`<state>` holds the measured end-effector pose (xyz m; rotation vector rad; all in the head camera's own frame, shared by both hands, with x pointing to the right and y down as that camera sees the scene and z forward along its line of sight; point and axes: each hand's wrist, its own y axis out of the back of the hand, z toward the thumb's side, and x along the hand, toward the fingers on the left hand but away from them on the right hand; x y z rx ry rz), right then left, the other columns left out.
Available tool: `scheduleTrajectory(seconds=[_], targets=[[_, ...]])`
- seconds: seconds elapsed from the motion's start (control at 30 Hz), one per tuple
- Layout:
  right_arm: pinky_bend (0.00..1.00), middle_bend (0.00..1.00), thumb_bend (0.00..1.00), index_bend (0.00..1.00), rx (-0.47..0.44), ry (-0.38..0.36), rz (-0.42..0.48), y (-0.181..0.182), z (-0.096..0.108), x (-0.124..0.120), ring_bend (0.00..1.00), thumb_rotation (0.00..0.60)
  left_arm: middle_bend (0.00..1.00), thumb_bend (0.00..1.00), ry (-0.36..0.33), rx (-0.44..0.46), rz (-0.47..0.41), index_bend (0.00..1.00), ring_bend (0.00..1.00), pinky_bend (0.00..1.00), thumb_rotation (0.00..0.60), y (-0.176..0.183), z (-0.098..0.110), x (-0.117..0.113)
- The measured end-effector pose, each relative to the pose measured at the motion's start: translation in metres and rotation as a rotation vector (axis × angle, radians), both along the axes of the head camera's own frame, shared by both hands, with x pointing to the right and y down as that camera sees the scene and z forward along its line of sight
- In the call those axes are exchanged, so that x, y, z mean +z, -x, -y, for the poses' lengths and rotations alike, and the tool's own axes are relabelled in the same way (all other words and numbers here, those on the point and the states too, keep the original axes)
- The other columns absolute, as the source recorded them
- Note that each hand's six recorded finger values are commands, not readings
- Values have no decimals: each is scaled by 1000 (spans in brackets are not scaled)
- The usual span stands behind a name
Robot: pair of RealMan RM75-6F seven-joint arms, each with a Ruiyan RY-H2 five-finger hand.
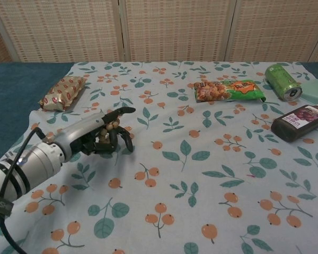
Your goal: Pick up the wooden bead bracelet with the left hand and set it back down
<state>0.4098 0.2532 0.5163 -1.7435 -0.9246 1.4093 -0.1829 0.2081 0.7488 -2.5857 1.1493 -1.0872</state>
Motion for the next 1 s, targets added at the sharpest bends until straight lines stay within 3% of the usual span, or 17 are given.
scheduleTrajectory(seconds=[0.1,0.2,0.3,0.47,0.63,1.0], targets=[[0,0,317,0,2,-4,2,0,0,-1,0,383,335,678,-37,61,32,0,74,0,600,-2,-9,4],[0,0,317,0,5,-9,6,-1,0,-3,0,384,260,523,-98,143,90,0,48,0,600,-1,-19,10],[0,0,318,0,7,-9,7,-2,0,-4,0,383,176,443,-147,193,125,0,17,0,600,-3,-27,16],[0,0,317,0,9,-12,8,-3,1,-4,0,385,88,401,-147,200,116,0,0,0,600,-6,-33,18],[0,0,318,0,8,-11,5,-2,1,-4,0,384,95,408,-157,182,91,0,0,0,600,-8,-28,12],[0,0,318,0,4,-9,1,-1,0,-3,0,384,77,401,-315,175,21,0,0,0,600,-10,-5,-42]])
